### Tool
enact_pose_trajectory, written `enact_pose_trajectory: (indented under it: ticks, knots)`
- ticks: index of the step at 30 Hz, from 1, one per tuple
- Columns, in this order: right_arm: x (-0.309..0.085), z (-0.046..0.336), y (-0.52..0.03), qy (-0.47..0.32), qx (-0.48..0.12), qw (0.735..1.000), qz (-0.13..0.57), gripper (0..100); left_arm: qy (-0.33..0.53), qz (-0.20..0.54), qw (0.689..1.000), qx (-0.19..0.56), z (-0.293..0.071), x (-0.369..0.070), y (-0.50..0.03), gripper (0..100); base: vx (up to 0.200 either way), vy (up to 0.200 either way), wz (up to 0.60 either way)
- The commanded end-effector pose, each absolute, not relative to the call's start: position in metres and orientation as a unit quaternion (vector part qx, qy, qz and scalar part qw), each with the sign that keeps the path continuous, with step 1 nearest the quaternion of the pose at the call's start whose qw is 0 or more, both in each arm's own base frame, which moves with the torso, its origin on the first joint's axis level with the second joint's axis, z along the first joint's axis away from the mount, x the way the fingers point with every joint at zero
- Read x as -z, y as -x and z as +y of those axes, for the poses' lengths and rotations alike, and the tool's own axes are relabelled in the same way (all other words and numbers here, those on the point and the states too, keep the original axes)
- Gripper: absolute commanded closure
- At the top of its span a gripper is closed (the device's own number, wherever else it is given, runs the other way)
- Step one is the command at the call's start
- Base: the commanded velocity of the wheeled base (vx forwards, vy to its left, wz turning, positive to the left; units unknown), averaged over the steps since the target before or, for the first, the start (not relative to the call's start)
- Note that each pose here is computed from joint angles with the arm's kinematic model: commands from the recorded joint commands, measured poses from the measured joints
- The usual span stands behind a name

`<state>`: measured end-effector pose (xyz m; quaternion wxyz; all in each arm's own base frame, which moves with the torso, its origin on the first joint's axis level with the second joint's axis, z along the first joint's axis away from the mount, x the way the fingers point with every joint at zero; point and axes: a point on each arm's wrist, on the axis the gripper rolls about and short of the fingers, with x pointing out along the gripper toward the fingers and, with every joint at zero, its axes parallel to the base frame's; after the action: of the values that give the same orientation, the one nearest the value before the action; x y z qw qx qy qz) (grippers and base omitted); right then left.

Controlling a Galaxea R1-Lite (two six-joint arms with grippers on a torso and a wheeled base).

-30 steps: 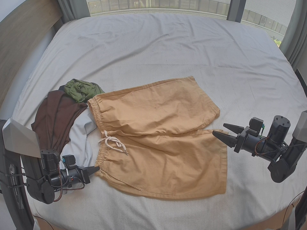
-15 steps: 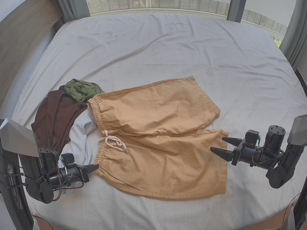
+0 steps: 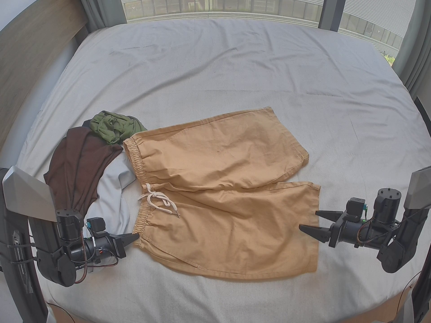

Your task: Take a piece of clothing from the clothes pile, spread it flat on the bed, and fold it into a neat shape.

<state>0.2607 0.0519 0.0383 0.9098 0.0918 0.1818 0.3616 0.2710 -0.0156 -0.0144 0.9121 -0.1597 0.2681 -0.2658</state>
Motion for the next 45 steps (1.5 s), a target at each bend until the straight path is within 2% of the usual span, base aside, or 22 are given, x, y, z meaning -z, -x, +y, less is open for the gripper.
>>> enact_pose_trajectory:
  ticks: [1, 11, 19, 25, 39, 45]
  knots:
    - [-0.011, 0.038, -0.241, -0.083, -0.341, 0.903, 0.249, 0, 0.160, 0.270, 0.911, 0.267, -0.016, 0.016, -0.271, 100, 0.000, 0.000, 0.00]
    - [0.003, 0.034, -0.211, -0.081, -0.337, 0.885, 0.311, 0, 0.160, 0.272, 0.910, 0.267, -0.017, 0.016, -0.271, 100, 0.000, 0.000, 0.00]
    - [0.018, 0.034, -0.208, -0.086, -0.334, 0.872, 0.347, 0, 0.160, 0.273, 0.910, 0.267, -0.017, 0.016, -0.270, 100, 0.000, 0.000, 0.00]
    - [0.028, 0.032, -0.201, -0.062, -0.343, 0.855, 0.383, 0, 0.160, 0.273, 0.910, 0.268, -0.017, 0.017, -0.270, 100, 0.000, 0.000, 0.00]
    - [0.027, 0.036, -0.206, -0.051, -0.354, 0.864, 0.355, 0, 0.160, 0.274, 0.910, 0.268, -0.017, 0.017, -0.270, 100, 0.000, 0.000, 0.00]
    - [0.030, 0.040, -0.207, -0.055, -0.369, 0.859, 0.351, 0, 0.160, 0.274, 0.910, 0.268, -0.017, 0.017, -0.270, 100, 0.000, 0.000, 0.00]
